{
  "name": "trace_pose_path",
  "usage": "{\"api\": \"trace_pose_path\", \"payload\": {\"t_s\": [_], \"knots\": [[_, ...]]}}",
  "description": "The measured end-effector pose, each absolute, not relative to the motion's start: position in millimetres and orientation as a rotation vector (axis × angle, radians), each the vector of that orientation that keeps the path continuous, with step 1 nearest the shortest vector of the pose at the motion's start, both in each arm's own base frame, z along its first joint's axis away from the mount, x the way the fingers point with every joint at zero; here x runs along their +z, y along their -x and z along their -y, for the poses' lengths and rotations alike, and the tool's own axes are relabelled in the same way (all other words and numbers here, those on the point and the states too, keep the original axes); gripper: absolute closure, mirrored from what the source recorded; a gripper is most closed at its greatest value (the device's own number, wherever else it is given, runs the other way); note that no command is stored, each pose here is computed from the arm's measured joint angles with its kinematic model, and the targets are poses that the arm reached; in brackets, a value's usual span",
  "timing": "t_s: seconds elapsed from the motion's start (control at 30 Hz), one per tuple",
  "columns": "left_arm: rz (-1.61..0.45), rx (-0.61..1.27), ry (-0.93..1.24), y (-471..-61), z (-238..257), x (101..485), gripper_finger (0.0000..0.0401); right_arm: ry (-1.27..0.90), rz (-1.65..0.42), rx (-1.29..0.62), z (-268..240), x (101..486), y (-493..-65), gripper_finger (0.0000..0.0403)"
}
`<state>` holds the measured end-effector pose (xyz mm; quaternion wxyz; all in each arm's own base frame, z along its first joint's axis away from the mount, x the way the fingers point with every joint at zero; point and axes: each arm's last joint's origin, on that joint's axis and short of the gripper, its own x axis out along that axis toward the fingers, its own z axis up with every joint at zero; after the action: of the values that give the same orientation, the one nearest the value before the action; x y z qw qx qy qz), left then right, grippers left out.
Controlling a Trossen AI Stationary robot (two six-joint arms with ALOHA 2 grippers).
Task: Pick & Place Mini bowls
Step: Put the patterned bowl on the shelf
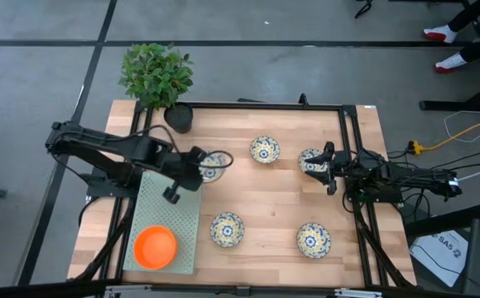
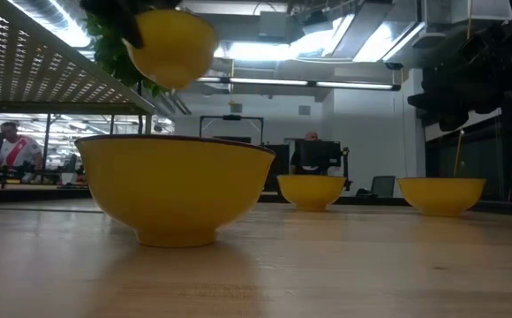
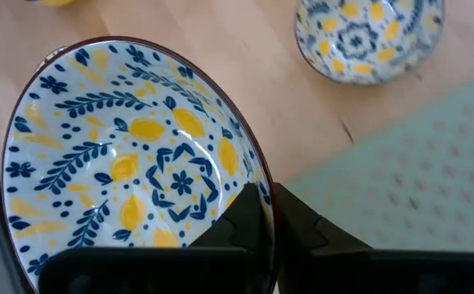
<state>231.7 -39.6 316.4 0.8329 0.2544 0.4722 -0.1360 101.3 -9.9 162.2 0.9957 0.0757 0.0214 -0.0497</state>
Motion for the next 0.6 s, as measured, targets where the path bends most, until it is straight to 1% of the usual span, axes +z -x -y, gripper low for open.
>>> {"api": "trace_pose_path", "payload": {"t_s": [0.3,0.6], "knots": [[-1.078,-0.33,-0.554,-181,66,328,0.0393,-0.152,-0.043,-0.099,10,162,-101,0.0188],[-1.142,-0.266,-0.425,-140,86,333,0.0393,-0.152,-0.043,-0.099,10,162,-101,0.0188]]}}
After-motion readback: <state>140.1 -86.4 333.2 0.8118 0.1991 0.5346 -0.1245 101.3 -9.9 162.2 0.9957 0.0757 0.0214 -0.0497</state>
